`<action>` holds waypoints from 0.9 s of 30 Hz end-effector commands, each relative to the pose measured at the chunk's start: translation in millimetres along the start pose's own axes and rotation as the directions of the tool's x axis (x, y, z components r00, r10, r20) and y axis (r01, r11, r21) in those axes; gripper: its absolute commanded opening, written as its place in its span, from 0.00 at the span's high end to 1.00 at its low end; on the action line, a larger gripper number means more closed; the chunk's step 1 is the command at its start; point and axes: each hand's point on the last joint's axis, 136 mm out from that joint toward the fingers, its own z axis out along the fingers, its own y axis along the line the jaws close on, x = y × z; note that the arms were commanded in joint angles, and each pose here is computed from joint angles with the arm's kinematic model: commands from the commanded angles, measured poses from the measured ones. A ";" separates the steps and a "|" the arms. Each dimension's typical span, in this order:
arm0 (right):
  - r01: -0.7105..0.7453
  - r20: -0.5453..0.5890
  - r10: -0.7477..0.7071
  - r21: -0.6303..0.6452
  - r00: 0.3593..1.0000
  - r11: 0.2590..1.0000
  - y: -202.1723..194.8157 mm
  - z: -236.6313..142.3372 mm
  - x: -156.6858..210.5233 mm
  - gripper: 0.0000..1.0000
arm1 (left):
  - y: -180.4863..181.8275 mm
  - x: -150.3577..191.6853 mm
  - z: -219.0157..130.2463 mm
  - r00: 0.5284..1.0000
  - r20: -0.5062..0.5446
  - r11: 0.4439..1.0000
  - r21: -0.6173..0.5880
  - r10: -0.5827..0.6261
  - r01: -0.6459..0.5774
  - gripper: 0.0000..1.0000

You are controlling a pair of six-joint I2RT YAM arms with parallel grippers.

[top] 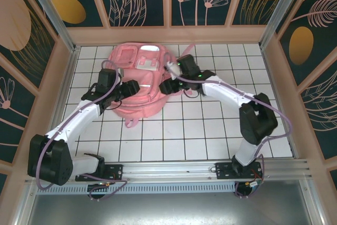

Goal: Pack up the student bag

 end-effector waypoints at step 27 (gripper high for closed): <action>-0.620 -0.048 0.620 -0.127 0.783 0.774 -29.7 39.6 15.9 0.45 | -15.4 5.6 73.2 0.841 -0.310 0.699 -0.468 0.443 -0.541 0.64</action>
